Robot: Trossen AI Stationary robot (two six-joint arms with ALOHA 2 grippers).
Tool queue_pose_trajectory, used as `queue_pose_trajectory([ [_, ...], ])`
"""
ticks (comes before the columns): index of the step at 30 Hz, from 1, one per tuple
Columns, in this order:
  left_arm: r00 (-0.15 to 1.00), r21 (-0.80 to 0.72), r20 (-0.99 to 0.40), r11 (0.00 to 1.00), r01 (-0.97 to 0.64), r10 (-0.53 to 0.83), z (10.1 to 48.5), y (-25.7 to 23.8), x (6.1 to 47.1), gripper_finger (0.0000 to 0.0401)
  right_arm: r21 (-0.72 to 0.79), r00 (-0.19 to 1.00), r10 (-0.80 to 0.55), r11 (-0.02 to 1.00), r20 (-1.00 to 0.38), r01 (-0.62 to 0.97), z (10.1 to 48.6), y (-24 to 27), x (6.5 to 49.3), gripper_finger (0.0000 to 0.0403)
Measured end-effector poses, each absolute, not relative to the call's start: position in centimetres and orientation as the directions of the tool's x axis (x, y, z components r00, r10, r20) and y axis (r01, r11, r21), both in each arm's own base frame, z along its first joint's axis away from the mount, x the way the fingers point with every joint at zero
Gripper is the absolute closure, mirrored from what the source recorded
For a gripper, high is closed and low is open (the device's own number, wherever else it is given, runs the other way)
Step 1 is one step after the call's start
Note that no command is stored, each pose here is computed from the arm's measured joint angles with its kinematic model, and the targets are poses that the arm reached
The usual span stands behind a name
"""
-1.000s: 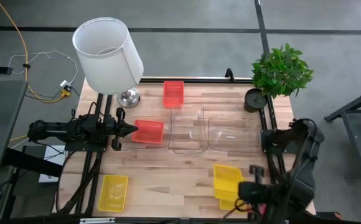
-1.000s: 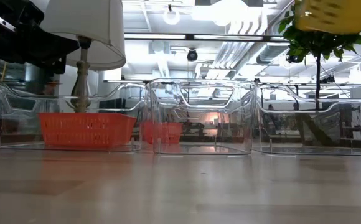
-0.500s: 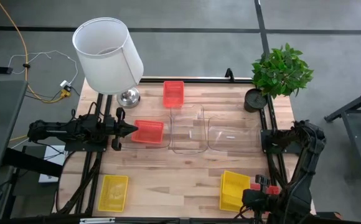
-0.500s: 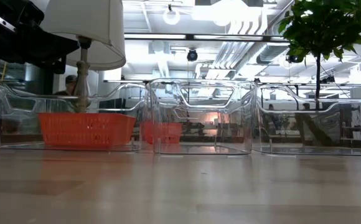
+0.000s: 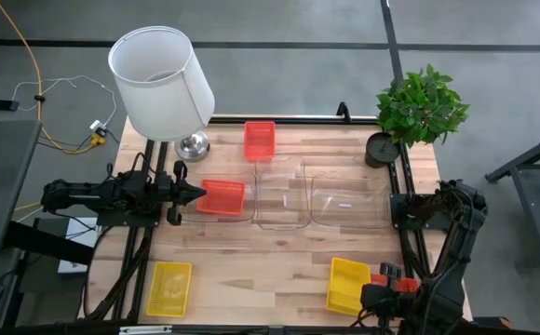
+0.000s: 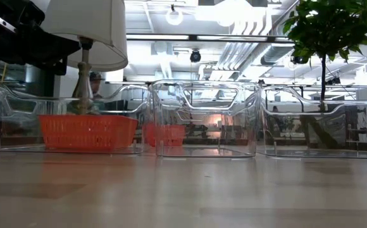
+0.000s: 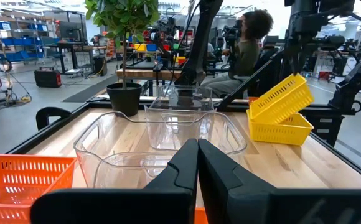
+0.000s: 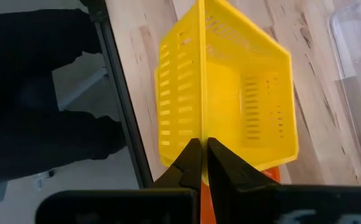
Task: Stack baskets by color
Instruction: Stack the top yellow bin on the bottom right yellow bin
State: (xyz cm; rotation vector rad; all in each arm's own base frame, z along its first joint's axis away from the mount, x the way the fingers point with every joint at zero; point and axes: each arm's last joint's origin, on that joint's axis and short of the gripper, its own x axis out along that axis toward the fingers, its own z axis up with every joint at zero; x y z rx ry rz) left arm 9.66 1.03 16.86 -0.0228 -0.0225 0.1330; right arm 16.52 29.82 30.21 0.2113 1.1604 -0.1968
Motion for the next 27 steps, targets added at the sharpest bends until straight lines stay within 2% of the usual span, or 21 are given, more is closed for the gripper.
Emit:
queue_pose_trajectory([
  [27, 0.991, -0.024, 0.021, 0.991, -0.132, 0.133, 16.86, 1.03, 9.66, 0.0401, 0.053, 0.4, -0.059, 0.963, -0.915, 0.264, 30.23, 29.74, 16.54, 0.0402],
])
